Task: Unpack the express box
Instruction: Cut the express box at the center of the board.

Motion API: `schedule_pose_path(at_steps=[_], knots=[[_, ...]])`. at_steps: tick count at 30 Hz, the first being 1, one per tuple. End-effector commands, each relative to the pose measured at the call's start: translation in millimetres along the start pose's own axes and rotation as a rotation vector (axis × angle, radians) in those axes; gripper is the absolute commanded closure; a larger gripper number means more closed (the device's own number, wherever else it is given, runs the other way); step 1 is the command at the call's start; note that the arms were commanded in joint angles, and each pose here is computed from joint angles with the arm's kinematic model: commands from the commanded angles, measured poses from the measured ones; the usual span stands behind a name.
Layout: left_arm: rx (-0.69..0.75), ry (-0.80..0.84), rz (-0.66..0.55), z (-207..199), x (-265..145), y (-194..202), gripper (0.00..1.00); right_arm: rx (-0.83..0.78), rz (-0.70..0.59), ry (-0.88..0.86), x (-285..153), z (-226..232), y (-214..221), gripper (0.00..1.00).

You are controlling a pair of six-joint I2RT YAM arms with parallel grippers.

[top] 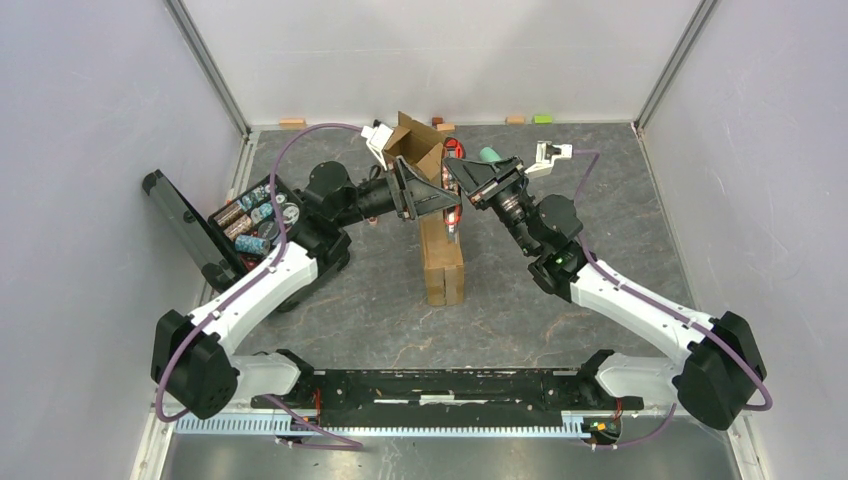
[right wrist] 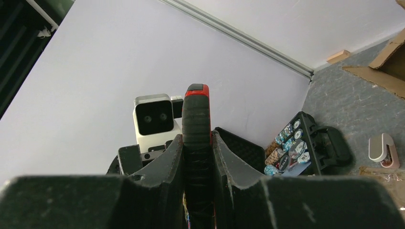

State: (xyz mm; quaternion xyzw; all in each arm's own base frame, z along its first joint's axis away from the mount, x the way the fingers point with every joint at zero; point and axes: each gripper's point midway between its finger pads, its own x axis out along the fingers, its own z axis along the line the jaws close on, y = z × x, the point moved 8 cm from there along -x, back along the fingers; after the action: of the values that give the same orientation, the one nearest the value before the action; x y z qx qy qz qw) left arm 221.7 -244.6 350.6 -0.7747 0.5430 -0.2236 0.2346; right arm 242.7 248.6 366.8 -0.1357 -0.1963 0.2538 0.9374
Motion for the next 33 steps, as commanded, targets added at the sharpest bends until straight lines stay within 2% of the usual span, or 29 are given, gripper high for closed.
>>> schedule_pose_path(at_steps=[1, 9, 12, 14, 15, 16, 18, 20, 21, 26, 30, 33], knots=[[-0.002, 0.095, 0.047, -15.7, 2.3, 0.7, 0.34, 0.033, -0.055, -0.083, -2.1, 17.1, -10.5, 1.00], [-0.023, 0.078, 0.087, -13.0, 9.2, 9.0, 0.43, 0.033, -0.053, -0.087, -1.2, 18.3, -10.9, 1.00], [-0.020, 0.087, 0.073, -14.4, 10.0, 7.0, 0.66, 0.022, -0.037, -0.084, -2.7, 15.5, -8.5, 1.00], [-0.007, 0.095, 0.073, -17.0, 9.1, 5.7, 0.85, -0.006, -0.020, -0.072, -4.3, 13.6, -7.2, 1.00], [0.011, 0.097, 0.081, -18.0, 7.8, 4.6, 0.93, -0.024, -0.009, -0.065, -6.0, 12.9, -7.1, 0.95], [0.033, 0.091, 0.095, -17.8, 5.4, 3.5, 0.97, -0.047, 0.007, -0.061, -8.1, 12.0, -6.8, 0.80], [0.087, 0.085, 0.124, -19.3, -2.7, -1.6, 0.98, -0.113, 0.044, -0.054, -12.1, 11.4, -8.4, 0.47], [0.146, 0.123, 0.173, -24.1, -12.4, -7.7, 0.98, -0.200, 0.076, -0.055, -16.9, 13.0, -11.8, 0.23], [0.166, 0.148, 0.214, -26.7, -16.5, -7.8, 0.98, -0.249, 0.110, -0.071, -21.3, 16.5, -12.4, 0.03], [0.266, 0.254, 0.360, -36.6, -27.4, -2.2, 0.98, -0.447, 0.232, -0.107, -36.5, 26.4, -20.3, 0.02], [0.274, 0.344, 0.450, -39.1, -26.6, 5.9, 0.98, -0.498, 0.345, -0.201, -38.7, 35.1, -20.9, 0.02], [0.282, 0.350, 0.479, -35.2, -23.4, 8.4, 0.98, -0.523, 0.444, -0.294, -38.4, 46.3, -16.0, 0.01]])
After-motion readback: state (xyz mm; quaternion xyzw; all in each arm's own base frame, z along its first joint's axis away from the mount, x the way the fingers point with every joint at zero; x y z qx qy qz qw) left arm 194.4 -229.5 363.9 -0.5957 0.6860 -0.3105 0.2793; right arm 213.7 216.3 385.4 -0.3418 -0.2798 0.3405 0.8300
